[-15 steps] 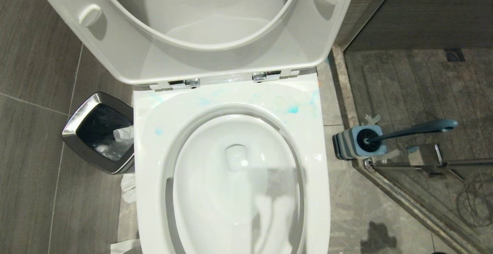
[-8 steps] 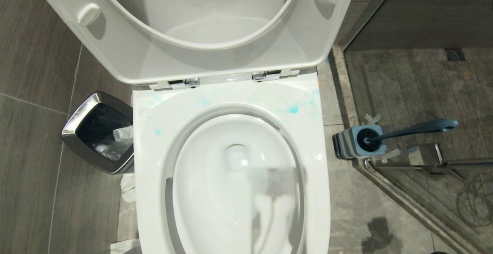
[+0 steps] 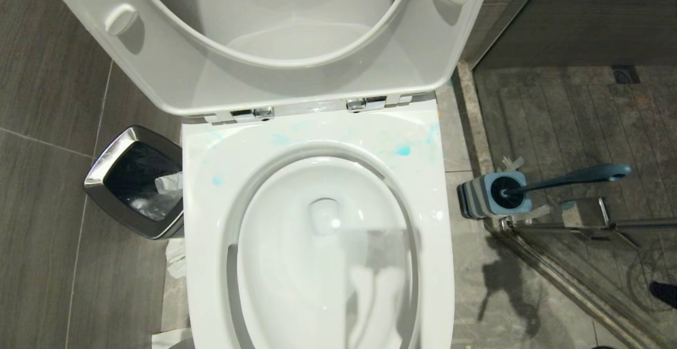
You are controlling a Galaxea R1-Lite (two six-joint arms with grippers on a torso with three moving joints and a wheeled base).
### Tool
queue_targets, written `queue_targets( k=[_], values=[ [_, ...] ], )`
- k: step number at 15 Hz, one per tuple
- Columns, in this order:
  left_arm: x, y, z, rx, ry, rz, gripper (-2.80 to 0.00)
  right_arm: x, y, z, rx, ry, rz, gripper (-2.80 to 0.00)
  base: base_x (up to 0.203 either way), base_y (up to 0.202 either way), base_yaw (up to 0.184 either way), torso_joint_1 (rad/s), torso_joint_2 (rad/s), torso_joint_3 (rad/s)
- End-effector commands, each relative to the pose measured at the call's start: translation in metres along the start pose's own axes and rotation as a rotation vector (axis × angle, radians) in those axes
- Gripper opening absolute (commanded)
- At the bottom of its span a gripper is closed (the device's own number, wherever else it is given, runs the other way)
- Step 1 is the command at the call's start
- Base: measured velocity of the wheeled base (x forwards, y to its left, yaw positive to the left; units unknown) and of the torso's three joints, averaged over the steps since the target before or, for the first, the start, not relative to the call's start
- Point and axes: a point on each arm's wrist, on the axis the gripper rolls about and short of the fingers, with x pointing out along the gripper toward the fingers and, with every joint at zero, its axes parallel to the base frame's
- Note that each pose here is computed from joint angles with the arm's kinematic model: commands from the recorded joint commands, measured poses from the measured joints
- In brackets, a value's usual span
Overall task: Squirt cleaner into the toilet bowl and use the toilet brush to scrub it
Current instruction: Pour in the cleaning agent
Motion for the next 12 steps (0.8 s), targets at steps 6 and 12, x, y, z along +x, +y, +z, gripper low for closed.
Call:
queue_targets(
  k=[6, 12],
  values=[
    [0.0, 0.0, 0.0, 0.0, 0.001, 0.002, -2.8, 0.101, 0.062, 0.023, -0.141, 0.125, -0.052, -2.8, 0.0, 0.0, 0.0, 0.0, 0.0, 0.0],
    [0.0, 0.0, 0.0, 0.0, 0.001, 0.001, -2.8, 0.182, 0.084, 0.019, -0.006, -0.193, -0.169, -2.8, 0.0, 0.0, 0.0, 0.0, 0.0, 0.0]
  ],
)
